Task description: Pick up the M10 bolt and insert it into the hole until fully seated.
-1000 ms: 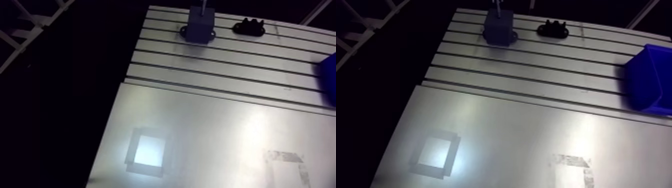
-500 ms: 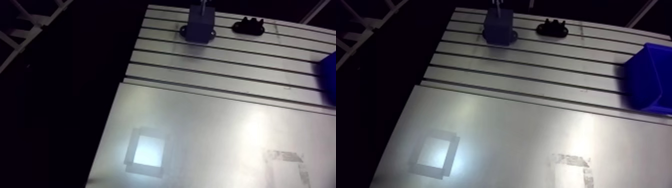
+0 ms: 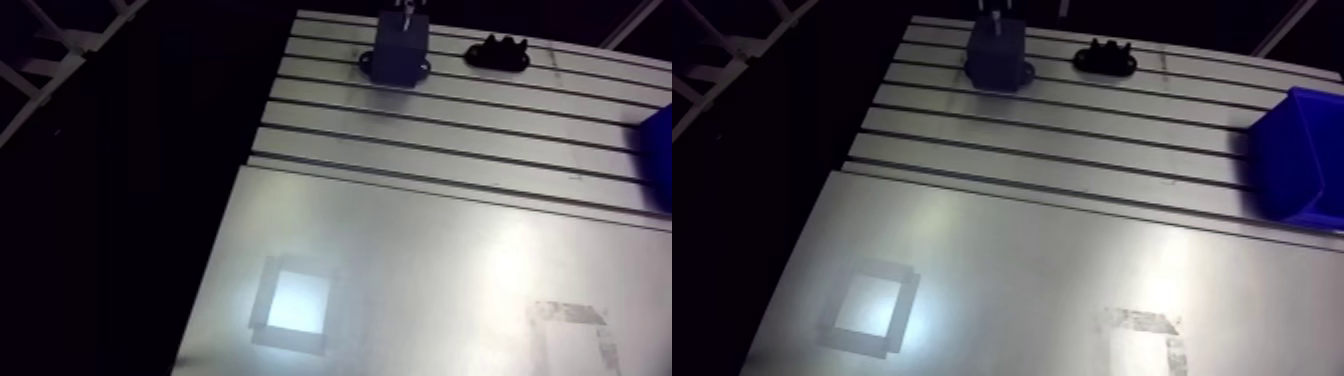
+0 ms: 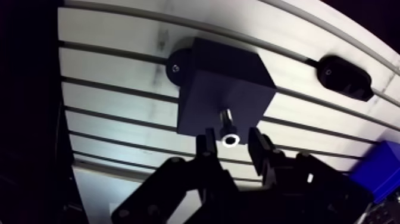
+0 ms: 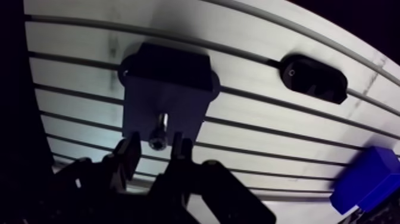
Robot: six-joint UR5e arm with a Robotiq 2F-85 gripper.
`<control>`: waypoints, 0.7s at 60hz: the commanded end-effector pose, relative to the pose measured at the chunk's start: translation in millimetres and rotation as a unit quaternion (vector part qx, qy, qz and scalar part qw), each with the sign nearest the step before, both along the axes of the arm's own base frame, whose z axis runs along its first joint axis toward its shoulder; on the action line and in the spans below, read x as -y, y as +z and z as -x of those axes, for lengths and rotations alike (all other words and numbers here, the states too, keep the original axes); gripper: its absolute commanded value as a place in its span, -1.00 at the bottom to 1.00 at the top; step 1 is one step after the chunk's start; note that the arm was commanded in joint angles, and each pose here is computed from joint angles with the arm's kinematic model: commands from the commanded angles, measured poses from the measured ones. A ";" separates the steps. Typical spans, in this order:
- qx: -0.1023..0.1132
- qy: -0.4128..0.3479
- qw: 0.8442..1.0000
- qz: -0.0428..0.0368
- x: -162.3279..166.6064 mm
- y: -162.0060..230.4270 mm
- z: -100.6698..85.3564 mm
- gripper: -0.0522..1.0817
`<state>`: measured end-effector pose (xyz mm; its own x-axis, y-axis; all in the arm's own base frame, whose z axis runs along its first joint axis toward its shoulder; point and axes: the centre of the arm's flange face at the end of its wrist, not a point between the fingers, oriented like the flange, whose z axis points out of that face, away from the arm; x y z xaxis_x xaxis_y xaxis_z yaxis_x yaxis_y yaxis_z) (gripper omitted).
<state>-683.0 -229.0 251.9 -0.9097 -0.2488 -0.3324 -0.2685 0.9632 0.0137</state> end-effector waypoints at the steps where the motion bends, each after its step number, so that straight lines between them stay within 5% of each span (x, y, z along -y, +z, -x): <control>1: -0.035 -0.001 0.999 0.005 -1.2 8.4 3.2 -0.90; 18: -0.048 0.000 0.999 0.001 0.5 21.1 0.9 -0.90; 29: -0.082 -0.012 0.996 0.008 -16.4 83.6 -16.3 -0.90; 42: -0.093 -0.026 0.995 0.008 -37.4 134.0 -42.9 -0.90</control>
<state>-669.0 -214.6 325.8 -0.9539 -0.2325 -0.1897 -0.2438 0.9691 0.0386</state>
